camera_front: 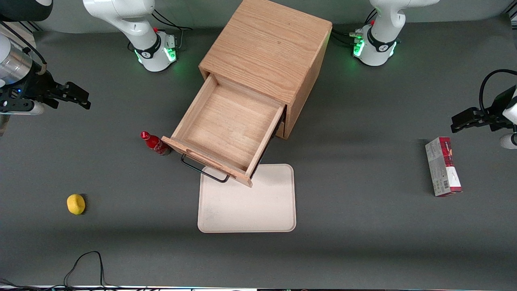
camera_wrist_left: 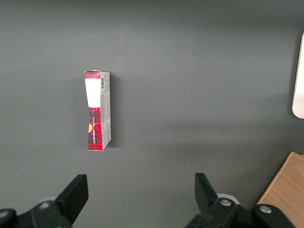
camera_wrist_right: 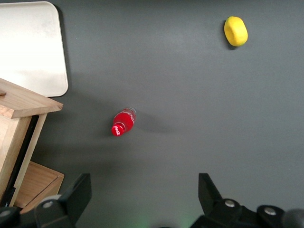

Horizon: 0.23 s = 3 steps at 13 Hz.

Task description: Open upper drawer

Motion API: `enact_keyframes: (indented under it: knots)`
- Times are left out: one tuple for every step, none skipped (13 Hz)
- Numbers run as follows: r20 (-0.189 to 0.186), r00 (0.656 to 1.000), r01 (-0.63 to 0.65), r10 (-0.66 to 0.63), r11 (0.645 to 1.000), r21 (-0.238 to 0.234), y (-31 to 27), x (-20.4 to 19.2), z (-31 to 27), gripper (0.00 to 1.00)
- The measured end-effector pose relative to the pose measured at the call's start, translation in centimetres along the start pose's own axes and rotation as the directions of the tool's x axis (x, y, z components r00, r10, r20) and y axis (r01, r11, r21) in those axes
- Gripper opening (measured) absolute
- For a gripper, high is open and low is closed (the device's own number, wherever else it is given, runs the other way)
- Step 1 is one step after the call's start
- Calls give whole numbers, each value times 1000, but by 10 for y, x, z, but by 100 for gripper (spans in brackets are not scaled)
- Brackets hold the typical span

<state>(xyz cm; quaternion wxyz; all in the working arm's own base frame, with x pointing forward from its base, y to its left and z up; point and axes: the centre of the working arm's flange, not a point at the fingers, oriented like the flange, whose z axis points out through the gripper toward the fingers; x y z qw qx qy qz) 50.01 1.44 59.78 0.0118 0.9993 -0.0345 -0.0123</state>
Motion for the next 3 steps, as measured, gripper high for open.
enact_keyframes:
  knots:
    - [-1,1000,-1,1,1000,0,0,1,0,100]
    - [-2,1000,-2,2,1000,0,0,2,0,100]
    - [-1,1000,-3,3,1000,0,0,3,1,100]
